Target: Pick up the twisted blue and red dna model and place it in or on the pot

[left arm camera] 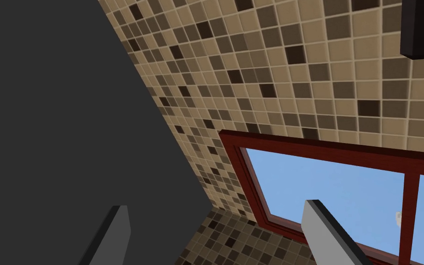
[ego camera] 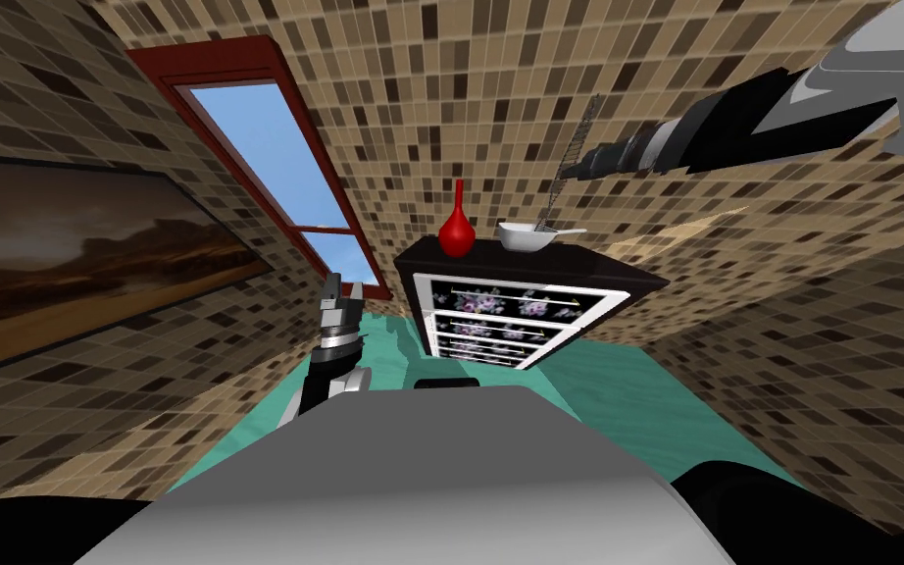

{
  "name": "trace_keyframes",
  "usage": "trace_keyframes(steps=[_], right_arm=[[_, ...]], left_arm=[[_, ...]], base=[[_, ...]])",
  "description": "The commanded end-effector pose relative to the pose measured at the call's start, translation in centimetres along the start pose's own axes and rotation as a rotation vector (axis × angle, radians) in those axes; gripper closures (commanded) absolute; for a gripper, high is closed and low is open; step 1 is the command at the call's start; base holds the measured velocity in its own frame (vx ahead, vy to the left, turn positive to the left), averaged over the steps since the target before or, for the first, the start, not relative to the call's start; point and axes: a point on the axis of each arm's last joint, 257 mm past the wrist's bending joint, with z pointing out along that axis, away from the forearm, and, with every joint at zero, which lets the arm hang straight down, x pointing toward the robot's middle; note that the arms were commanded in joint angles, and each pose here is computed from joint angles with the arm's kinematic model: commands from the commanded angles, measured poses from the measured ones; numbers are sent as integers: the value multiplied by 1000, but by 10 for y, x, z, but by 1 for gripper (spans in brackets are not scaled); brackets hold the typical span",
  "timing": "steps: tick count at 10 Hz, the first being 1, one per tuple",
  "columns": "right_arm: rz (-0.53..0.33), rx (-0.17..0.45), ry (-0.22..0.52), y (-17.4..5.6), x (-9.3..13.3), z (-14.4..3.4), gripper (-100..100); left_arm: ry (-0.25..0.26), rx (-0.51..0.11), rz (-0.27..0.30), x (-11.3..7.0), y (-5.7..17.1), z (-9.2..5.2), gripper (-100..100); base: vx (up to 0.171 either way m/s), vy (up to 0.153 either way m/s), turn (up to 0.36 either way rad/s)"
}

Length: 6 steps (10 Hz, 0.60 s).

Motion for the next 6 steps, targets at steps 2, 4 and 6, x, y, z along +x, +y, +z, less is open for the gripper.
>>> trace_keyframes(steps=[2, 4, 6], right_arm=[[21, 29, -6, -7, -14, 0, 100], [37, 56, -6, -13, -26, 3, 100], [59, 91, -4, -21, -35, 5, 100]], left_arm=[[0, 0, 0, 0, 0, 0, 0], [0, 0, 0, 0, 0, 0, 0], [0, 0, 0, 0, 0, 0, 0]], base=[[-40, -65, 42], [-54, -104, 149], [-53, -121, 119]])
